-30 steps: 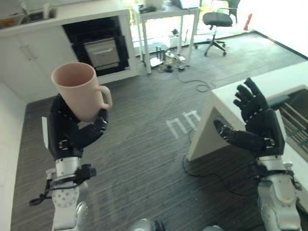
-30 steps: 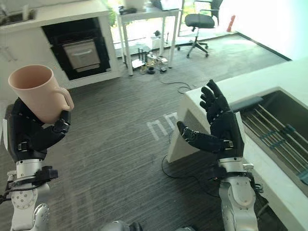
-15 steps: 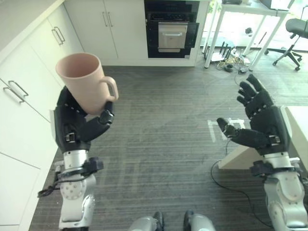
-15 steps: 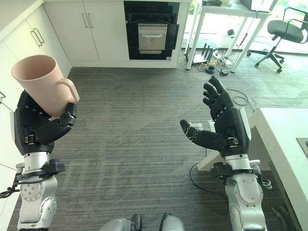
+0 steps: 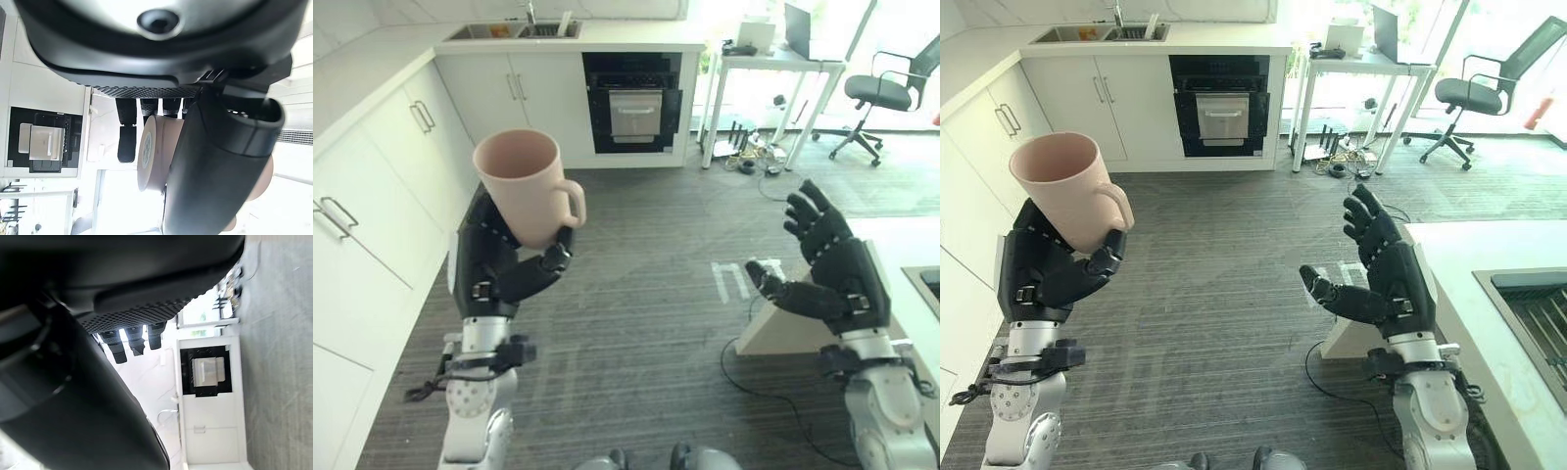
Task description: Place the dishes in the dishwasher.
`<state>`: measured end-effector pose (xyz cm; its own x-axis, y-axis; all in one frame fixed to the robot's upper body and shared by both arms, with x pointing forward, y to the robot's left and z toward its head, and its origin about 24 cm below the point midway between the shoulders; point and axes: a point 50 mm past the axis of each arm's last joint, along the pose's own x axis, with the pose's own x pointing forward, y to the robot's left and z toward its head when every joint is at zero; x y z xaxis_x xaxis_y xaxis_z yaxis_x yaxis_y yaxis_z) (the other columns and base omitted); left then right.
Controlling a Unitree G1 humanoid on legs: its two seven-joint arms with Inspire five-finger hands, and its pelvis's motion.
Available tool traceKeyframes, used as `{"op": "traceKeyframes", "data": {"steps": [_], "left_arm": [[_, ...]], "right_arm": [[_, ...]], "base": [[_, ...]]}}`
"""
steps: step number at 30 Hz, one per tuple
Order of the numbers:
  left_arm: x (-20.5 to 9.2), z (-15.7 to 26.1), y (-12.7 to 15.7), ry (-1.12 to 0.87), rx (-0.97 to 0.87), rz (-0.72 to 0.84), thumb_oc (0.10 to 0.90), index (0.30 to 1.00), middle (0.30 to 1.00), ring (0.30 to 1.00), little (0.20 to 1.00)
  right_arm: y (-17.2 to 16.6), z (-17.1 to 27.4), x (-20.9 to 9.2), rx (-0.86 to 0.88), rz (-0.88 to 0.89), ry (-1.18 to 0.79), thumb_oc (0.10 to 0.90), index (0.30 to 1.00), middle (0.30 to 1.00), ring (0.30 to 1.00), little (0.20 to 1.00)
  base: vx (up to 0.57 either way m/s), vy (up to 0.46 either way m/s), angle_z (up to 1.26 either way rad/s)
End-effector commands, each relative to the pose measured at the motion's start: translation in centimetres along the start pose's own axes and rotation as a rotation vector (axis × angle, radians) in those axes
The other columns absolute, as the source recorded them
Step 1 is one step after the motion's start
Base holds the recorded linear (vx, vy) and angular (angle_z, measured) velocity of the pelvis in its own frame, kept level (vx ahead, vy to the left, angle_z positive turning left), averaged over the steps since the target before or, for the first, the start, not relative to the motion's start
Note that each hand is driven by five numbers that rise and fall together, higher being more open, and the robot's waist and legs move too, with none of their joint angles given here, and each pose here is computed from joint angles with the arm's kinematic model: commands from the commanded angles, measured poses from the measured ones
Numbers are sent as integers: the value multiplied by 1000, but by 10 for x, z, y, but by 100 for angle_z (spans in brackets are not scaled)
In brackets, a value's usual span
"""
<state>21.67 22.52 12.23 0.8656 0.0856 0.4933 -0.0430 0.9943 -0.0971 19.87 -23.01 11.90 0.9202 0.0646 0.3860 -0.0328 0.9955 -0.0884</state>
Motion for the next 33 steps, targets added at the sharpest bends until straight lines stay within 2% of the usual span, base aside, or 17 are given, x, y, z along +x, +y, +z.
{"op": "traceKeyframes", "data": {"steps": [1, 8, 11, 14, 18, 20, 26, 29, 33], "left_arm": [[20, 52, 0, -320, -9, -78, 400, 300, 300, 300, 300], [19, 47, -8, -293, -94, -71, 400, 300, 300, 300, 300], [18, 42, -9, -265, -89, -80, 400, 300, 300, 300, 300], [6, 40, 3, -252, -61, -45, 400, 300, 300, 300, 300], [10, 38, 3, -259, -51, -39, 400, 300, 300, 300, 300], [21, 45, -5, -296, -44, -105, 400, 300, 300, 300, 300], [29, 47, -22, -298, -33, -217, 400, 300, 300, 300, 300], [31, 46, -24, -285, -8, -215, 400, 300, 300, 300, 300], [35, 48, -23, -286, -16, -234, 400, 300, 300, 300, 300]], "right_arm": [[-1, 46, 22, -9, 6, -318, 800, 900, 900, 900, 900], [4, 44, 36, -42, 48, -300, 800, 900, 900, 900, 900], [4, 44, 37, -43, 58, -289, 800, 900, 900, 900, 900], [-1, 47, 33, -56, 81, -282, 800, 900, 900, 900, 900], [-1, 45, 31, -47, 81, -284, 800, 900, 900, 900, 900], [-1, 45, 29, -46, 62, -288, 800, 900, 900, 900, 900], [1, 44, 24, -25, 19, -291, 800, 900, 900, 900, 900], [8, 41, 26, -26, 54, -278, 800, 900, 900, 900, 900], [-1, 44, 28, -18, 38, -279, 800, 900, 900, 900, 900]], "base": [[60, -137, 0], [119, -182, -1], [315, 207, -6], [490, 336, 21], [388, 278, -58], [616, 424, -1], [322, 262, 50], [234, 121, 20], [235, -129, -7]]}}
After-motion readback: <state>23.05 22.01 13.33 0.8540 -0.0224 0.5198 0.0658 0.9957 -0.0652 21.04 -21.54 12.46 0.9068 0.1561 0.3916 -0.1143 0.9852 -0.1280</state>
